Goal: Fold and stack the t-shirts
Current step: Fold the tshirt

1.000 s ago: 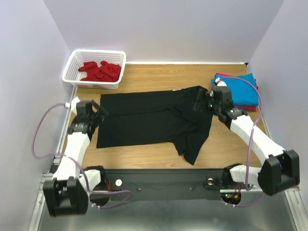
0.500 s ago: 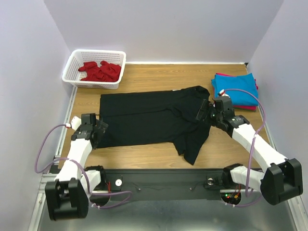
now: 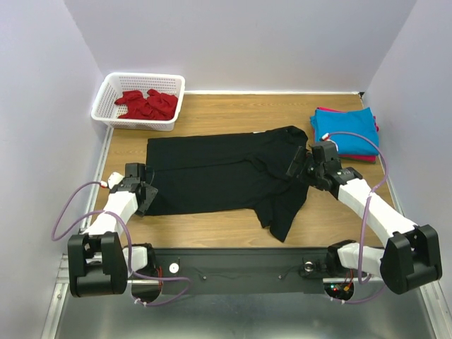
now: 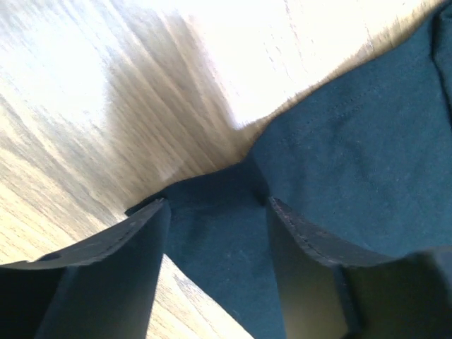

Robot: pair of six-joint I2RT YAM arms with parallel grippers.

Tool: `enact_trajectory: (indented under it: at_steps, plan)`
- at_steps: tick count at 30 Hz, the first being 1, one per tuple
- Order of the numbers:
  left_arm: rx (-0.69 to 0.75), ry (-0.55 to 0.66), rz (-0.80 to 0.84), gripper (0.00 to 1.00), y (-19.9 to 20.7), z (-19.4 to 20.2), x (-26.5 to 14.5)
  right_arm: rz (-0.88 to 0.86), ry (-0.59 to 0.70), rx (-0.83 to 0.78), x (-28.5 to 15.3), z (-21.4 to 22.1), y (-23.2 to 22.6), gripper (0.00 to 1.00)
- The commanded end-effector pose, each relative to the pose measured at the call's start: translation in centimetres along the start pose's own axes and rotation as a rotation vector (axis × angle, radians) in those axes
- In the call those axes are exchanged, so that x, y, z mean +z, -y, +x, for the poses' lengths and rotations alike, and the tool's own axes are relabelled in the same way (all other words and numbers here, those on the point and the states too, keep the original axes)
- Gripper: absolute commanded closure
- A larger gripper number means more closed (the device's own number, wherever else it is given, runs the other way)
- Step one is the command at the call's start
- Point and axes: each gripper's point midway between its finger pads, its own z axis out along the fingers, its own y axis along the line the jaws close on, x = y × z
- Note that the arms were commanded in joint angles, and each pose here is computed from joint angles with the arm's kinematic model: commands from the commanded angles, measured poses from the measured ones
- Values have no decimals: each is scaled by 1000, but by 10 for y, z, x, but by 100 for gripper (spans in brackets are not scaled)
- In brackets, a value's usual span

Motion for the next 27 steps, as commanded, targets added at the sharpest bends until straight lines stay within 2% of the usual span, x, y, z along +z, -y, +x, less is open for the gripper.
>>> enact_trajectory:
  at_steps: [1,3,4,5,8,10,15,17,20,23,27]
  plan:
    - [-20,-21,-29,38,-17,13,2,-29,50,26,-7,-13,-7,0]
    - [-32,-13,-17,42,-15,11,-1,-33,45,23,-8,-11,-7,0]
    - [-38,-14,-19,47,-16,11,-2,-33,43,21,-8,-9,-6,0]
    - [-42,-18,-14,57,-15,12,-2,-30,47,20,-8,-9,-5,0]
    - [-50,-16,-7,72,-15,12,-4,-30,37,24,-9,-4,-2,0]
    - [-52,-19,-7,75,-15,12,-5,-35,25,22,-8,0,-1,0]
    - [-48,-29,-3,100,-14,14,-6,-78,-30,-16,-11,12,-6,0]
    - [-53,-23,4,100,-13,12,-9,-130,-96,-42,-19,26,-12,0]
    - [-73,-3,24,100,-11,7,-14,-120,-118,-93,-32,43,-14,0]
    - [-88,37,56,100,-5,-3,-22,-72,-179,-133,-45,71,-8,0]
    - [-92,63,93,100,-1,-8,-27,67,-241,-87,-61,103,26,1]
